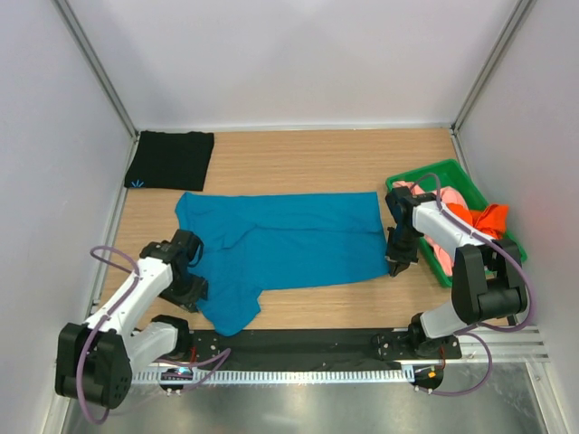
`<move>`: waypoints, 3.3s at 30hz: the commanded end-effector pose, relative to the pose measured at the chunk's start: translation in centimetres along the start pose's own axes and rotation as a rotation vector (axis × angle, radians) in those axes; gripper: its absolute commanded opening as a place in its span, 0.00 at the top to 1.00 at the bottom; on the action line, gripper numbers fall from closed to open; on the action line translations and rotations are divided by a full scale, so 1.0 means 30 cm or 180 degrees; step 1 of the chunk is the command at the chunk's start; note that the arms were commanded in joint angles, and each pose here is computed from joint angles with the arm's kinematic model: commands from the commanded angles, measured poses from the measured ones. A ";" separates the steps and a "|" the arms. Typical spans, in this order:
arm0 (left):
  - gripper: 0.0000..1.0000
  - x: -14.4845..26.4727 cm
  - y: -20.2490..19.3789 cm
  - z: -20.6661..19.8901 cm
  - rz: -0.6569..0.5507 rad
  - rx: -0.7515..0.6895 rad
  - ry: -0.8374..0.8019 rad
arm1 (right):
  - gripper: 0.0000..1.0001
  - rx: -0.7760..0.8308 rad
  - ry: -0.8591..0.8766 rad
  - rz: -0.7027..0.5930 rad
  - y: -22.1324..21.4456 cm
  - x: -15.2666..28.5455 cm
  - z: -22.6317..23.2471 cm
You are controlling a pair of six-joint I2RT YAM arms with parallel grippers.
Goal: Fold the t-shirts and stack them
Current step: Fold the tshirt
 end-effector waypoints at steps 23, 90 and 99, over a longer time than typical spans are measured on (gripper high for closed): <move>0.78 -0.049 0.018 -0.038 -0.0132 -0.0027 0.0110 | 0.99 -0.0102 0.0025 -0.0126 0.017 0.027 -0.014; 1.00 0.509 0.189 -0.677 -0.1077 -0.1866 -0.1777 | 0.98 -0.0042 0.0770 -0.0060 0.272 0.101 0.066; 1.00 0.467 0.217 -0.714 -0.1046 -0.1873 -0.1617 | 0.94 -0.0065 0.0858 0.0080 0.358 0.039 0.072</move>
Point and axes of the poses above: each gripper's point midway between its finger pads, its own x axis back along the fingers, its own z axis along the line the jaws close on, y = z × x, the point moved 3 cm from there along x, back along the fingers, and after that the axes turned 9 degrees about x, right-handed, at the moved point
